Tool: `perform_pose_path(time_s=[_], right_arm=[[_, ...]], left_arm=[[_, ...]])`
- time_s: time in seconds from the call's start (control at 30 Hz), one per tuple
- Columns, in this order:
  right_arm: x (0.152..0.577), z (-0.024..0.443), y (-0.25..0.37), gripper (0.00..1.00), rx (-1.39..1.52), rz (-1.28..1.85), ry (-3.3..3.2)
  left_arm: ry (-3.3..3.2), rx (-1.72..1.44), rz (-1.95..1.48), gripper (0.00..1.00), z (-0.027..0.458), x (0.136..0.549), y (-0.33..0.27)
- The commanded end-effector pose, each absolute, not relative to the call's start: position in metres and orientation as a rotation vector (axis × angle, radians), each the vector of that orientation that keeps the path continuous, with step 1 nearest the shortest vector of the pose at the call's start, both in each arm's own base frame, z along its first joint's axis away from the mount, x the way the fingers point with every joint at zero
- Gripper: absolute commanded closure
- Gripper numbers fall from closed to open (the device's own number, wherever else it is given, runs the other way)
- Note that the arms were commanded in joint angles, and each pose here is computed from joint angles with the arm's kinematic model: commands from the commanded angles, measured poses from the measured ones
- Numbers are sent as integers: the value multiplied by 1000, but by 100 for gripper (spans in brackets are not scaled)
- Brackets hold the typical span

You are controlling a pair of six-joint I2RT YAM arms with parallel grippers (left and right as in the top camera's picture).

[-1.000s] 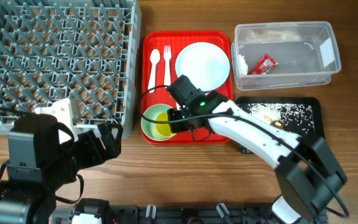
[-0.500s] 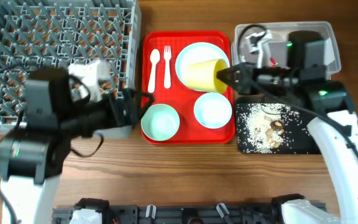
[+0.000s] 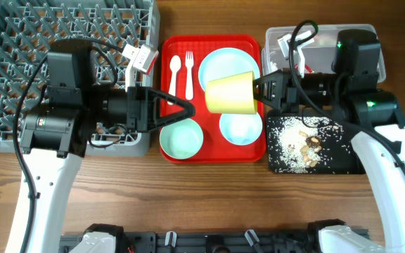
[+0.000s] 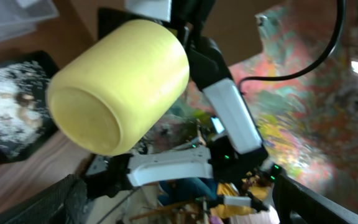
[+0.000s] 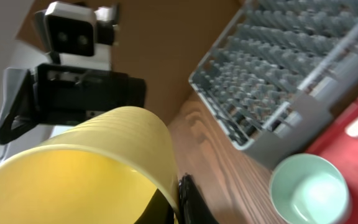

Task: Sort waste into correct bins and load items into the dishwasher rack
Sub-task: 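Lift the yellow cup and hand it to the left gripper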

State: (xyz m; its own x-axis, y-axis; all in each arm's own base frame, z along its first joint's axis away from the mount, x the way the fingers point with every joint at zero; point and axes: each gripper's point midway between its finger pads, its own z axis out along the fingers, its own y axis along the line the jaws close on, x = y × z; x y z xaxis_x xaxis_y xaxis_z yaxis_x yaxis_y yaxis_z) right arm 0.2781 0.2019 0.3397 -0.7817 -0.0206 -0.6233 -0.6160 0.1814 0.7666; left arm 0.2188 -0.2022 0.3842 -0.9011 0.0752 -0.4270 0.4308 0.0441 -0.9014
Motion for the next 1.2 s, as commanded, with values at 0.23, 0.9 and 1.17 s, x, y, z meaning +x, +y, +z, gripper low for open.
perform_pose_path(time_s=[0.23,0.9,1.17], right_arm=[[251,388,236,96,-821,1799,1800],[248,377,273,96,-819,1769,1844],[250,374,274,96,-812,1771,1854]], left_arm=[[1977,618,-2025,2,399,205,-202],[1982,635,-2029,12,398,202,-206],[1984,660,-2041,20,398,197,-210]])
